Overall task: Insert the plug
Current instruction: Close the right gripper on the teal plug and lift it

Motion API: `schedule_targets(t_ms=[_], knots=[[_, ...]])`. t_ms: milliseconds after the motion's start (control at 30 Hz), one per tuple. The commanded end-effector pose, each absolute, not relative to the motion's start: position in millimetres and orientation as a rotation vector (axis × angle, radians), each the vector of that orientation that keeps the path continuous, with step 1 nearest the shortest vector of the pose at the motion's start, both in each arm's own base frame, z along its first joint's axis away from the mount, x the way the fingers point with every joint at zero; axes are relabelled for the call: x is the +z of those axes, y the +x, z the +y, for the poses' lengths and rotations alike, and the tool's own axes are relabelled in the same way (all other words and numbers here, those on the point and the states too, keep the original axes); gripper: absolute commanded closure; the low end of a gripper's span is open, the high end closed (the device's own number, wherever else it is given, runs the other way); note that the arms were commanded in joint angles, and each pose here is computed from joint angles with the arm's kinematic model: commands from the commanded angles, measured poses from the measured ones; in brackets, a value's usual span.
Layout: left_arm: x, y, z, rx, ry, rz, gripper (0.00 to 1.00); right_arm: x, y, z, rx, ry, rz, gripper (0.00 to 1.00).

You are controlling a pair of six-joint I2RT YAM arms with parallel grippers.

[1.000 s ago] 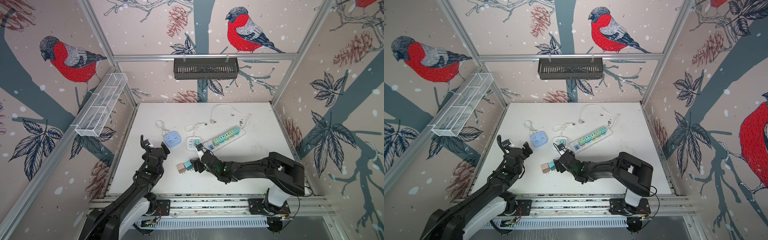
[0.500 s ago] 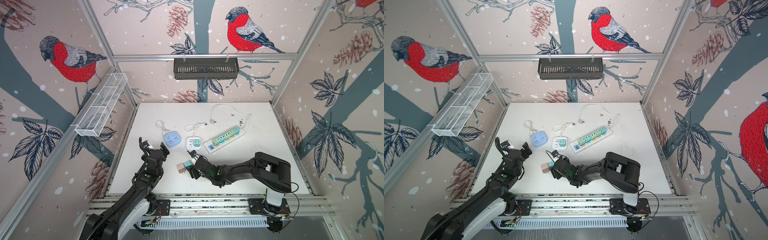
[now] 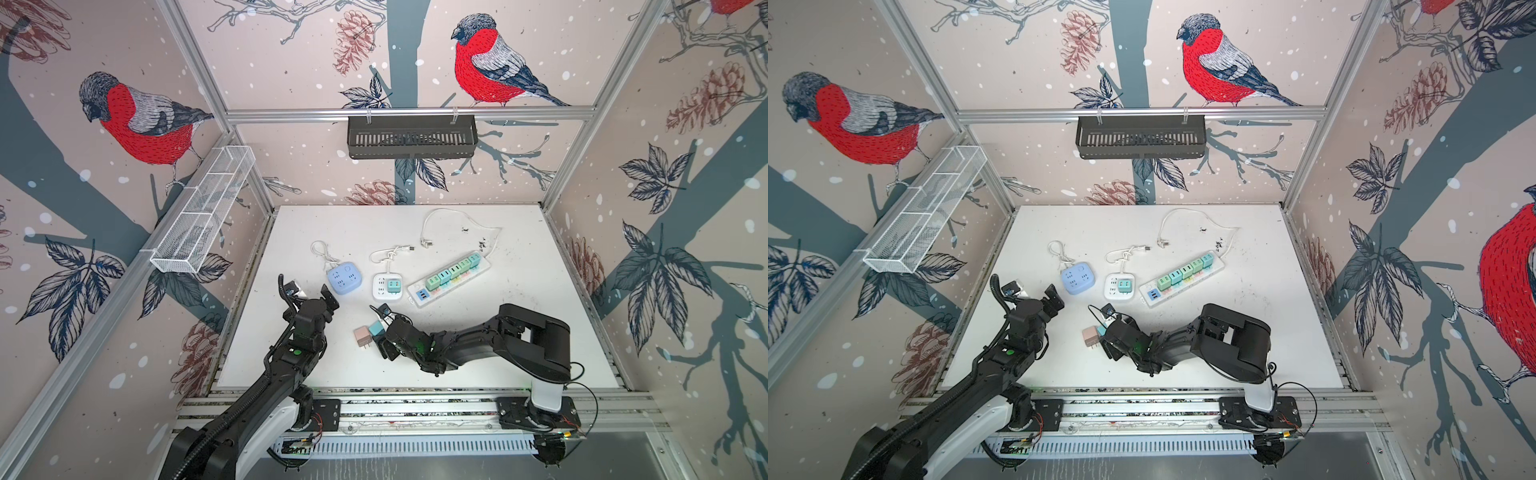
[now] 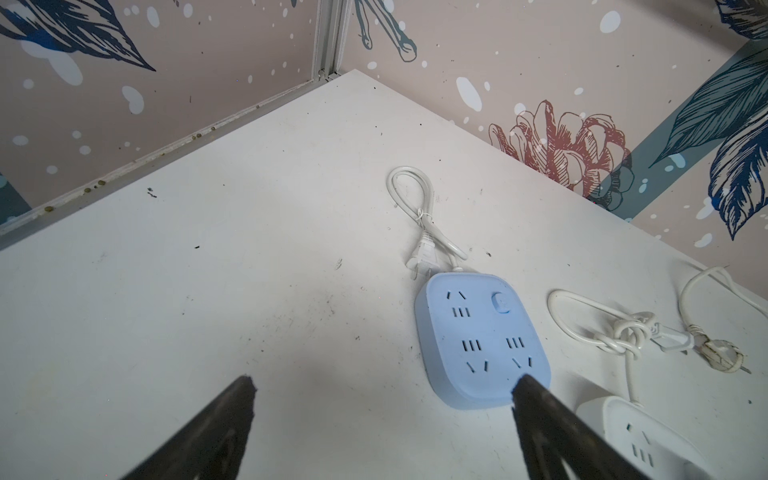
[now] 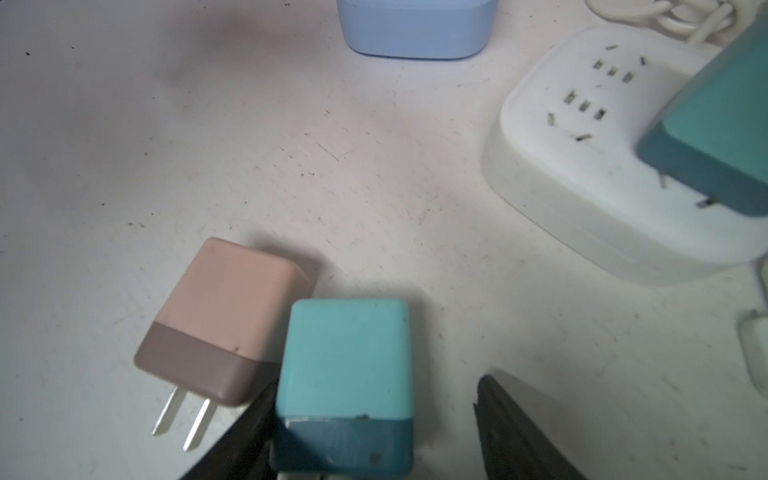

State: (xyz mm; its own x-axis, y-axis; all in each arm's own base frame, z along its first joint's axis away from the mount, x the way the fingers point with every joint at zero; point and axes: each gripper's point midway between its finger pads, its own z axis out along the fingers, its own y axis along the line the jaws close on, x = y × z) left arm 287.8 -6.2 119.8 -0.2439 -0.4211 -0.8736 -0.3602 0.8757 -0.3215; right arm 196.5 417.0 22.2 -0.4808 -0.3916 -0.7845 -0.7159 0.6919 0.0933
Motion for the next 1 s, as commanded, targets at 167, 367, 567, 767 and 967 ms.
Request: schedule_targets(t_ms=[167, 367, 567, 767, 967], knots=[[128, 290, -5, -0.082, -0.603, 1.813, 0.04, 10, 206, 418, 0.471, -0.843, 2.140, 0.30], [127, 291, -7, -0.085, -0.594, 1.820, 0.04, 2, 204, 421, 0.462, -0.853, 2.154, 0.39], [127, 291, -6, -0.081, -0.600, 1.817, 0.03, 3, 195, 416, 0.479, -0.874, 2.134, 0.52], [129, 291, -8, -0.099, -0.585, 1.815, 0.04, 9, 190, 411, 0.526, -0.878, 2.101, 0.66], [128, 294, -15, -0.130, -0.546, 1.820, 0.04, 34, 185, 411, 0.610, -0.877, 2.012, 0.73]])
